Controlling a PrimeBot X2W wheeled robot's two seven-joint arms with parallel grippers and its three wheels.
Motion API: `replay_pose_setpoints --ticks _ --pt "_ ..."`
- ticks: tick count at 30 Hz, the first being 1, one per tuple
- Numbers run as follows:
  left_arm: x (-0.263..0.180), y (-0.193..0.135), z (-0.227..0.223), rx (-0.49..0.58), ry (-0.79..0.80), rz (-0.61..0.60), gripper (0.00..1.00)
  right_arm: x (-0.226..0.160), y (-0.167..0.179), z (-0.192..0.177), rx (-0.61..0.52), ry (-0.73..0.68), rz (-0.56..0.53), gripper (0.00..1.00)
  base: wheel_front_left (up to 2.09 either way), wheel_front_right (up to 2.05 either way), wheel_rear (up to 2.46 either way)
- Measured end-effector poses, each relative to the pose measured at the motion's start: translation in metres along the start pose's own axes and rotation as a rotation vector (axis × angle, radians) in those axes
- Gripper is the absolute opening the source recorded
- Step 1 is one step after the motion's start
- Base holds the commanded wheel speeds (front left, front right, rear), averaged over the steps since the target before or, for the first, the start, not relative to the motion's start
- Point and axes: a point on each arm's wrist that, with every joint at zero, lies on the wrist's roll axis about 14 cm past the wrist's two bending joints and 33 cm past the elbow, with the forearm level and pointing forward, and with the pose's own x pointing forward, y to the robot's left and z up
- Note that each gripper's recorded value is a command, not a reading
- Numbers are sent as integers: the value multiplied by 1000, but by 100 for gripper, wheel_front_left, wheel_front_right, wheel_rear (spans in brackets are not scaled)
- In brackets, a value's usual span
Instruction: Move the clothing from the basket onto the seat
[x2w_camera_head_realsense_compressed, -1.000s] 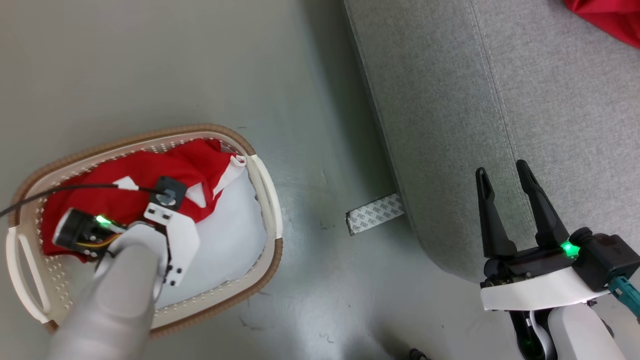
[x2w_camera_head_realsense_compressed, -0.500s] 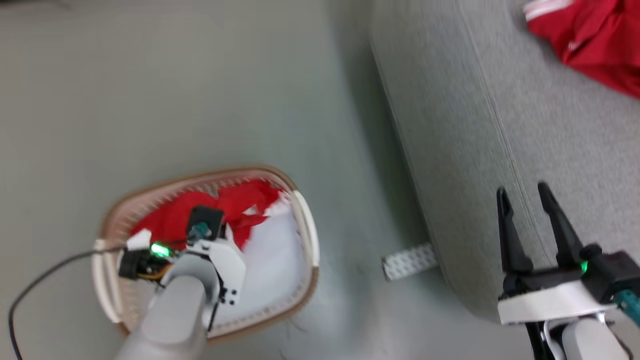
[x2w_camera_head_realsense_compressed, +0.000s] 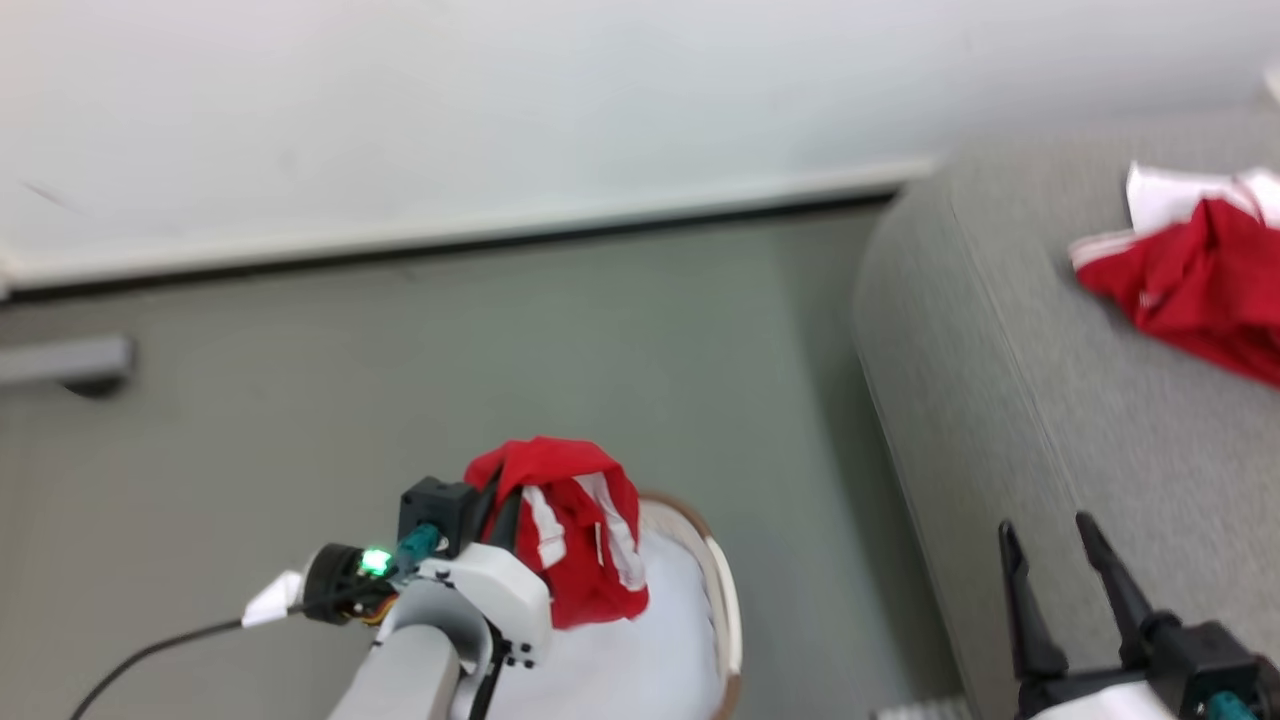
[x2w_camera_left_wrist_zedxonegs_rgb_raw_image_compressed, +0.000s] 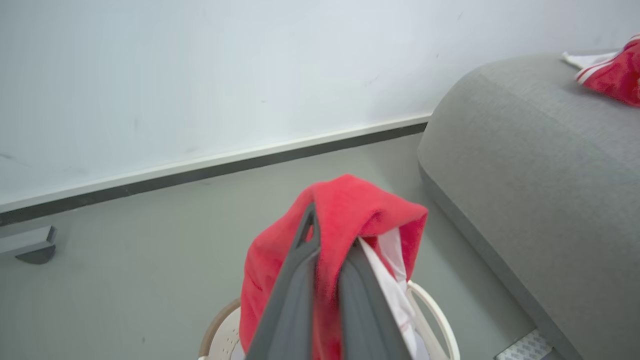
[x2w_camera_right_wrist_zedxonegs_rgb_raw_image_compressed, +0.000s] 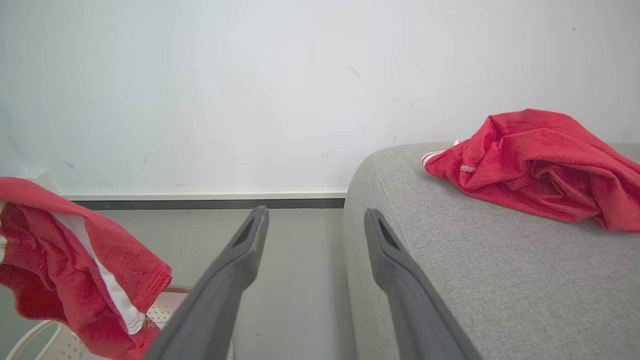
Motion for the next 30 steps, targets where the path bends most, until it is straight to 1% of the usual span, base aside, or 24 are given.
replay_pose_setpoints --ticks 8,10,16,22,25,30 --pt "-54 1 87 -26 -229 59 0 -21 33 20 4 -69 103 100 0 0 0" --pt "-68 5 102 -23 -266 78 0 -24 40 24 5 -83 125 100 0 0 0" --pt "-100 21 123 -3 -312 133 0 -32 60 30 4 -108 188 100 0 0 0" --pt "-111 16 134 -1 -336 123 0 -36 84 27 -21 -101 268 100 0 0 0" --pt "-112 10 141 0 -350 102 0 -39 100 24 -53 -89 336 100 0 0 0" --pt "-113 -4 149 5 -365 55 0 -35 125 28 -120 -95 471 100 0 0 0"
